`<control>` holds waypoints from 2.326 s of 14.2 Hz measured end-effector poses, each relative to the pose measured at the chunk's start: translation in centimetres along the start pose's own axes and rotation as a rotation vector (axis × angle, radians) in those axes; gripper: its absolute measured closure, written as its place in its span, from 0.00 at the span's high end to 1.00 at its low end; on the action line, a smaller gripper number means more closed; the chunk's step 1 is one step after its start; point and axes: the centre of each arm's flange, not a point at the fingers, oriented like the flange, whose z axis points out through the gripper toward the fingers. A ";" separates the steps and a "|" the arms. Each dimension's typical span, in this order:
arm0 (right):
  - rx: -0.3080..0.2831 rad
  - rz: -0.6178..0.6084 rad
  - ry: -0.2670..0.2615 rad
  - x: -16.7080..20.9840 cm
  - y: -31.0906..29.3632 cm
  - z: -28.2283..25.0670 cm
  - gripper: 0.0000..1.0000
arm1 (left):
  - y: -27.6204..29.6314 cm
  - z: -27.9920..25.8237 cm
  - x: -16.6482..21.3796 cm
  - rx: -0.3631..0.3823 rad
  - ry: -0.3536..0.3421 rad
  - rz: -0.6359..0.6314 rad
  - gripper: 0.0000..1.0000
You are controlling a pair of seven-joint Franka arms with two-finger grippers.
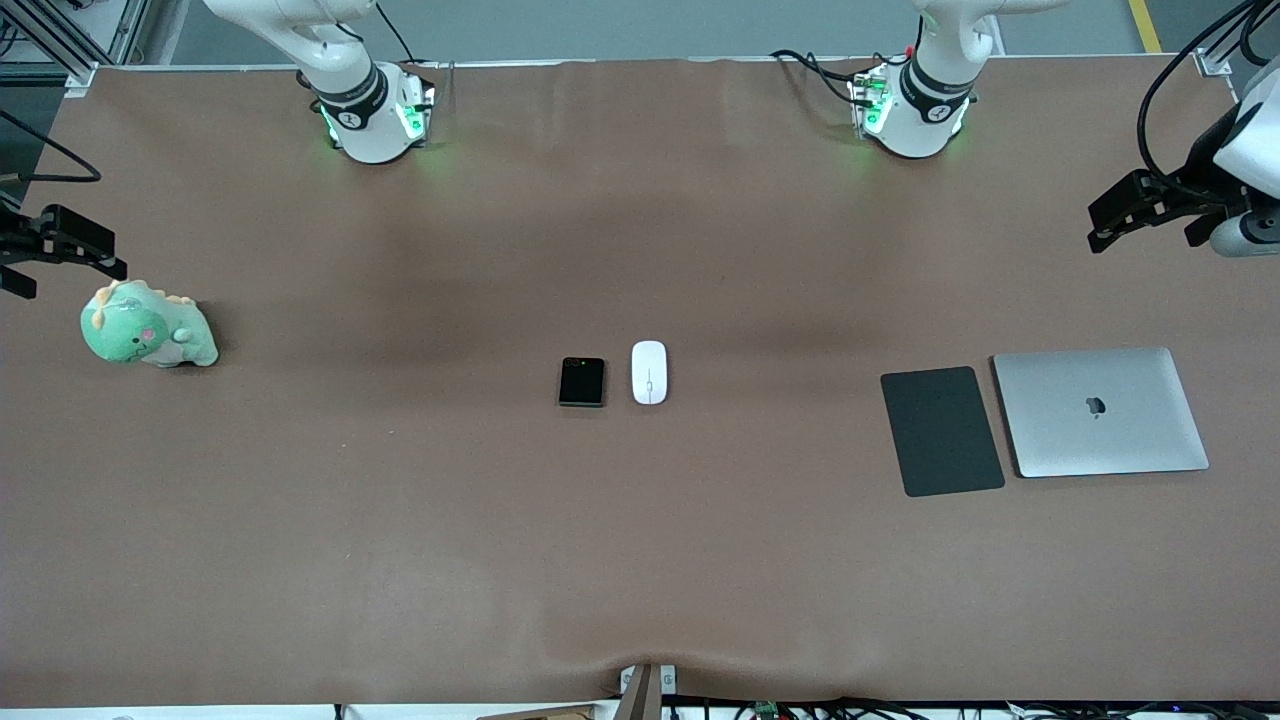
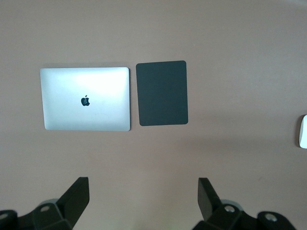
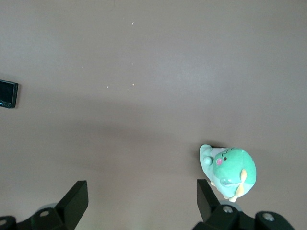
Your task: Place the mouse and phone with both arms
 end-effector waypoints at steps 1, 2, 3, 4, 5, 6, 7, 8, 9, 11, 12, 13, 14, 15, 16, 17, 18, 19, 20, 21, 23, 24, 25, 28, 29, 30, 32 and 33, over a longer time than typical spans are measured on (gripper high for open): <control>0.002 0.000 -0.005 -0.1 0.0 0.0 1.00 | 0.0 0.0 0.0 0.000 -0.001 -0.001 1.00; 0.003 0.001 -0.008 -0.1 0.0 0.0 1.00 | -0.1 0.0 0.0 0.000 -0.001 -0.001 1.00; 0.004 0.004 -0.011 -0.2 0.1 0.1 1.00 | -0.1 0.0 0.0 0.000 -0.002 -0.003 1.00; 0.004 0.007 -0.013 -0.2 0.3 0.1 1.00 | -0.2 0.0 0.0 0.000 -0.002 -0.003 1.00; 0.005 0.010 -0.013 -0.3 0.4 0.1 1.00 | -0.2 0.0 0.0 0.000 -0.002 -0.004 1.00; 0.005 0.012 -0.013 -0.3 0.5 0.1 1.00 | -0.2 0.0 0.0 0.000 -0.002 -0.004 1.00; 0.005 0.012 -0.013 -0.3 0.5 0.1 1.00 | -0.1 0.0 0.1 0.000 -0.001 -0.001 1.00; 0.006 0.012 -0.016 -0.4 0.5 0.1 1.00 | 0.3 0.1 0.3 -0.001 -0.001 0.002 1.00; 0.008 0.013 -0.024 -0.5 0.5 0.1 1.00 | 1.0 0.3 0.6 -0.004 -0.004 -0.001 1.00; 0.012 0.013 -0.037 -0.6 0.4 0.2 1.00 | 4.4 1.4 1.0 -0.008 -0.023 -0.016 1.00; 0.013 0.013 -0.038 -0.6 0.4 0.2 1.00 | 6.8 2.4 1.1 -0.009 -0.041 -0.006 1.00; 0.013 0.013 -0.038 -0.7 0.4 0.2 1.00 | 9.4 3.6 1.2 -0.010 -0.061 0.010 1.00; 0.013 0.014 -0.039 -0.7 0.5 0.2 1.00 | 11.9 5.0 1.5 -0.015 -0.072 0.022 1.00; 0.014 0.015 -0.040 -0.7 0.5 0.2 1.00 | 14.2 6.3 1.8 -0.023 -0.072 0.024 1.00; 0.014 0.016 -0.040 -0.7 0.5 0.2 1.00 | 16.3 7.5 2.0 -0.032 -0.070 0.023 1.00; 0.014 0.020 -0.040 -0.7 0.7 0.2 1.00 | 18.3 8.8 2.2 -0.038 -0.074 0.027 1.00; 0.014 0.029 -0.041 -0.9 1.0 0.2 1.00 | 20.2 10.1 2.3 -0.046 -0.074 0.028 1.00; 0.015 0.040 -0.042 -1.0 1.6 0.3 1.00 | 22.0 11.3 2.5 -0.057 -0.067 0.017 1.00; 0.016 0.051 -0.044 -1.2 2.2 0.4 1.00 | 23.7 12.6 2.6 -0.068 -0.062 -0.003 1.00; 0.017 0.060 -0.045 -1.3 2.7 0.5 1.00 | 25.5 14.0 2.7 -0.079 -0.060 -0.021 1.00; 0.018 0.065 -0.048 -1.4 2.9 0.6 1.00 | 29.1 17.2 2.7 -0.100 -0.062 -0.028 1.00; 0.018 0.064 -0.049 -1.3 2.9 0.6 1.00 | 30.8 19.0 2.5 -0.108 -0.068 -0.024 1.00; 0.018 0.067 -0.049 -1.3 2.8 0.6 1.00 | 32.8 20.9 2.1 -0.116 -0.075 -0.023 1.00; 0.025 0.126 -0.047 -1.1 2.2 0.7 1.00 | 38.8 26.6 0.6 -0.166 -0.066 -0.036 1.00; 0.032 0.141 -0.048 -0.9 2.0 0.8 1.00 | 40.6 28.6 -0.1 -0.180 -0.064 -0.032 1.00; 0.039 0.150 -0.052 -0.8 1.9 1.0 1.00 | 42.1 30.6 -0.7 -0.180 -0.058 -0.026 1.00; 0.055 0.147 -0.061 -0.4 1.6 1.7 1.00 | 44.1 34.0 -2.0 -0.143 -0.043 -0.019 1.00; 0.061 0.138 -0.065 0.0 1.1 2.0 1.00 | 44.9 35.4 -2.5 -0.130 -0.038 -0.023 1.00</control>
